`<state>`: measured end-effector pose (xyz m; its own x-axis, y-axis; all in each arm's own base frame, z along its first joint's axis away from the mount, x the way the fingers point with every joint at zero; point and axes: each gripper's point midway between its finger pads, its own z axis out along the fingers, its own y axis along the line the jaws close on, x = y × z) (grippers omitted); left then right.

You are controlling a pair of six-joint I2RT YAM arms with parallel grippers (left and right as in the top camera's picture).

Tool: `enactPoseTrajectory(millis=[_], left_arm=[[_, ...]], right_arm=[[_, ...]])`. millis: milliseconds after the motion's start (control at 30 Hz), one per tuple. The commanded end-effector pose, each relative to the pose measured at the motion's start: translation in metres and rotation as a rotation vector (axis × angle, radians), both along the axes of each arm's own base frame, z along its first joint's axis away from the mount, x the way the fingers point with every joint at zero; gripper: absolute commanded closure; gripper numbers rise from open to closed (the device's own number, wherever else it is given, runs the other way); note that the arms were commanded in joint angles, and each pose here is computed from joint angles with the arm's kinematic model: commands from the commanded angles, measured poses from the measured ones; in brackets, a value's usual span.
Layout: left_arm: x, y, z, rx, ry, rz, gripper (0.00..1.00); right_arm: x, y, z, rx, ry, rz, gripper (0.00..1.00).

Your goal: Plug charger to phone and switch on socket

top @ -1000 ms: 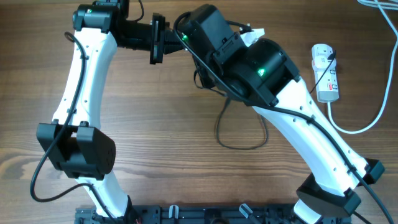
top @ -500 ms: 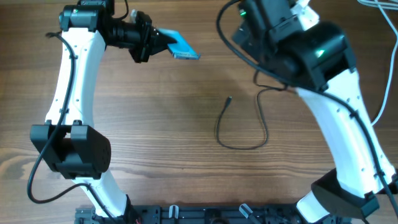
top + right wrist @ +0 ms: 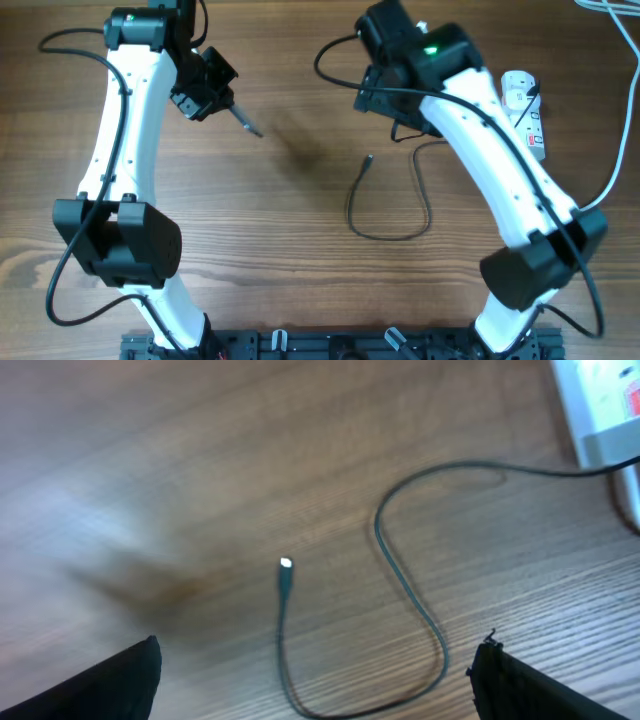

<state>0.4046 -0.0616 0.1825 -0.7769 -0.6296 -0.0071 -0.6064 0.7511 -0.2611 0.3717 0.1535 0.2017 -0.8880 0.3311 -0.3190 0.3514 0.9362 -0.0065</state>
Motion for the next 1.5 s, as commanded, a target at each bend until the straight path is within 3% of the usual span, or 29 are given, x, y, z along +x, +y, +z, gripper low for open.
enactPoseTrajectory(millis=[0,233,367,467,967,1200,1467], left_arm=[[-0.003,0.021,0.006,0.144,-0.028,-0.005,0.96],[-0.001,0.023,0.006,0.156,-0.035,-0.006,0.96],[-0.001,0.023,0.006,0.156,-0.033,-0.005,0.96],[0.000,0.022,0.007,0.154,-0.038,-0.005,0.96],[0.002,0.022,0.007,0.154,-0.047,-0.004,0.96],[0.002,0.022,0.007,0.154,-0.047,-0.004,0.96],[0.002,0.022,0.007,0.154,-0.047,-0.004,0.96]], right_arm=[[-0.005,0.012,-0.033,0.025,0.093,0.065,0.02],[-0.024,0.033,-0.093,0.138,0.206,0.106,0.02],[-0.035,0.040,-0.136,0.197,0.241,0.109,0.10],[-0.036,0.029,-0.152,0.148,0.231,0.063,0.13],[-0.029,0.035,-0.193,0.025,0.204,0.066,0.17],[-0.025,0.035,-0.202,0.022,0.198,0.030,0.32],[-0.028,0.038,-0.203,0.040,0.205,0.003,0.34]])
